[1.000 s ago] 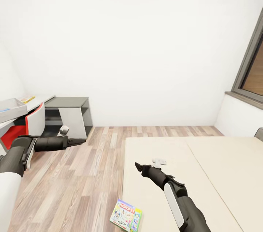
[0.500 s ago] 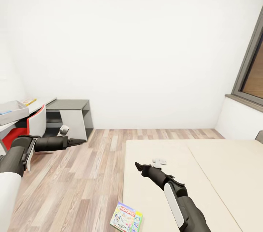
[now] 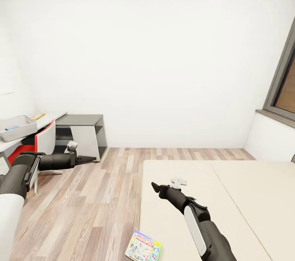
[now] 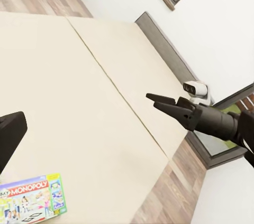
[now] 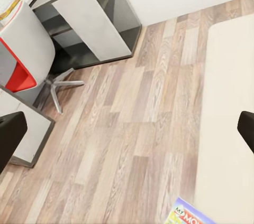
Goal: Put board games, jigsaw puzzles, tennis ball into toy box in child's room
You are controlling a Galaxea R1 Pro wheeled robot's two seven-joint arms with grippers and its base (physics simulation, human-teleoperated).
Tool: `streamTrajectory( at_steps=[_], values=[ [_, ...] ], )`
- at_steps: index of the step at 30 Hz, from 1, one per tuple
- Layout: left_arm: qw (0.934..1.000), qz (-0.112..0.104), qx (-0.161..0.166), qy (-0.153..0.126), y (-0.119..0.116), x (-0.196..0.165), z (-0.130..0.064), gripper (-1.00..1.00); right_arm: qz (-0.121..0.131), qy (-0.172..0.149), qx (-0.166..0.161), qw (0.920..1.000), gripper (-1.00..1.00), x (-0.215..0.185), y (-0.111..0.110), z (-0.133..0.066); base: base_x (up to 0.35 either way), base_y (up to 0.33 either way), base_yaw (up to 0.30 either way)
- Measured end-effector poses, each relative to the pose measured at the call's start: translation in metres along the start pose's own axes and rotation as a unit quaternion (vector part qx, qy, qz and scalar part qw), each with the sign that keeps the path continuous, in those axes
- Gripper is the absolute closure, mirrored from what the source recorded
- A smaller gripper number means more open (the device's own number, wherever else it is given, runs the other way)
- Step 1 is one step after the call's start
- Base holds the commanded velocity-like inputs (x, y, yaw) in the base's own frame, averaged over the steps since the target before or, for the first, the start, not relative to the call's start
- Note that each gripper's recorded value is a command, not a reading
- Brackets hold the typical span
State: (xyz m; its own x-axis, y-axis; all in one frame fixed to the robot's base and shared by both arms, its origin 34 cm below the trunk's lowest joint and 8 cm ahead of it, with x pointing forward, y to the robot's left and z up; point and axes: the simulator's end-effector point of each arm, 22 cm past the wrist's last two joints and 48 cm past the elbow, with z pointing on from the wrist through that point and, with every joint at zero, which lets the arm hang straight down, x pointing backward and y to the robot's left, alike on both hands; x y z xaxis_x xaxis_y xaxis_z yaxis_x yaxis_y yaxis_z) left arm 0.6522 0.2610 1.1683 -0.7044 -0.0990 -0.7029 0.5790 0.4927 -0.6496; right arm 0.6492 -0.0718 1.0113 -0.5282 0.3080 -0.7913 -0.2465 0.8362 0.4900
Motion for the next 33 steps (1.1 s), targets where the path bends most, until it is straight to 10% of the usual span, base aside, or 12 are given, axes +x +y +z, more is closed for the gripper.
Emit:
streamTrajectory(
  at_steps=[33],
  values=[
    [0.9997,0.020,0.002,-0.012,-0.021,-0.012,-0.011,-1.00,-0.010,-0.028,-0.009,0.9995,-1.00,-0.023,0.014,-0.010,0.000,0.000,0.068]
  ],
)
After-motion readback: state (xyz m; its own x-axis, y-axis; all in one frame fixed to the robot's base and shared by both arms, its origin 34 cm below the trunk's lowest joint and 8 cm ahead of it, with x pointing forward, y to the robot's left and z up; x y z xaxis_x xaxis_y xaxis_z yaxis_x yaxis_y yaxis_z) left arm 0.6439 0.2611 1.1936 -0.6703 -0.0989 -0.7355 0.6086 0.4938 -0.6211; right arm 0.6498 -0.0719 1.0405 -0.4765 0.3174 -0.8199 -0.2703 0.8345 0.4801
